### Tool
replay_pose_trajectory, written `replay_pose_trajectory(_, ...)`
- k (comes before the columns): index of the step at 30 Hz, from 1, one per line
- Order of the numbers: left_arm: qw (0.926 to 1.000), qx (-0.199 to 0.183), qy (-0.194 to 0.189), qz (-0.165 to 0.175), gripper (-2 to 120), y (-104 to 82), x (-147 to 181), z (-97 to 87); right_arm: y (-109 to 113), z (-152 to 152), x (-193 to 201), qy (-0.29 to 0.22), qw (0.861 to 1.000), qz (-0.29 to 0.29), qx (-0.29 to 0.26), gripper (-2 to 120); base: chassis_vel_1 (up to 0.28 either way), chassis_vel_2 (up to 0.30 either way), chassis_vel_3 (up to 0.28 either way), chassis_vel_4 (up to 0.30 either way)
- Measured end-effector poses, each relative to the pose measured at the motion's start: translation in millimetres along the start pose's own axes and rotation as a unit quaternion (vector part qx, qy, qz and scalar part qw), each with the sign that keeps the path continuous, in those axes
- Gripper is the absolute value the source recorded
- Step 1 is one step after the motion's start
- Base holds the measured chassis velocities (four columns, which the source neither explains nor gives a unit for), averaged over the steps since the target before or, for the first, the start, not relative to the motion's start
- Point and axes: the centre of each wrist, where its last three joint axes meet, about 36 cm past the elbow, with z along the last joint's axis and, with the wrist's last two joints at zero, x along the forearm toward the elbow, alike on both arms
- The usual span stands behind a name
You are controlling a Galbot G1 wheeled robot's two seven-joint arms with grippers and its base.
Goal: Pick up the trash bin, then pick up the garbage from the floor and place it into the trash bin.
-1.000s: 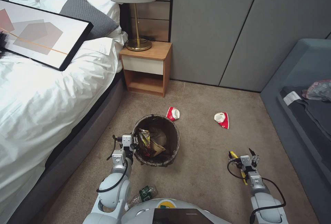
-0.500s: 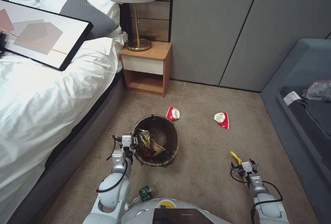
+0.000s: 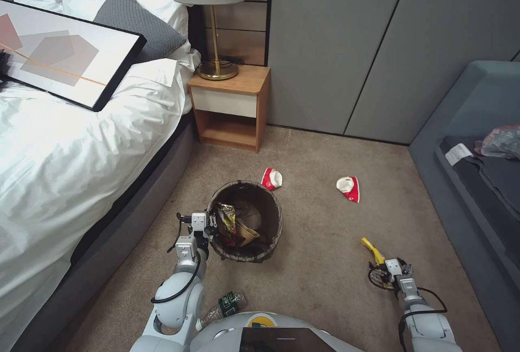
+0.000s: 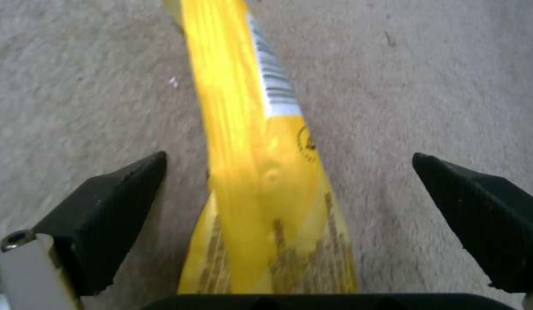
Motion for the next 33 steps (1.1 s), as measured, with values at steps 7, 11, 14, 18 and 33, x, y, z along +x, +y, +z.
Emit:
replay_pose_trajectory(7, 1.0000, -0.001, 0.000, 0.001, 5, -0.9, 0.3, 0.3, -0.1, 5.3, -7.5, 0.006, 1.000, 0.004, -0.007, 93, 0.000, 0.000, 0.000, 0.000)
replay_pose_trajectory(11, 1.0000, -0.001, 0.001, 0.001, 5, -0.6, 0.3, 0.3, 3.8, 7.1, -7.4, 0.003, 1.000, 0.003, -0.009, 84, 0.000, 0.000, 0.000, 0.000)
replay_pose_trajectory(14, 1.0000, -0.001, 0.001, 0.001, 5, -0.6, 0.4, 0.4, 6.1, 6.3, -5.9, -0.001, 1.000, 0.003, -0.009, 78, 0.000, 0.000, 0.000, 0.000)
replay_pose_trajectory(18, 1.0000, -0.001, 0.001, 0.001, 5, -1.4, 0.1, 0.8, 9.5, 5.2, -4.1, -0.004, 1.000, 0.002, -0.008, 66, 0.000, 0.000, 0.000, 0.000)
replay_pose_trajectory(33, 1.0000, -0.001, 0.002, 0.001, 5, -1.2, -0.3, 1.3, 17.4, 7.5, -3.8, -0.009, 1.000, 0.001, -0.010, 13, 0.000, 0.000, 0.000, 0.000)
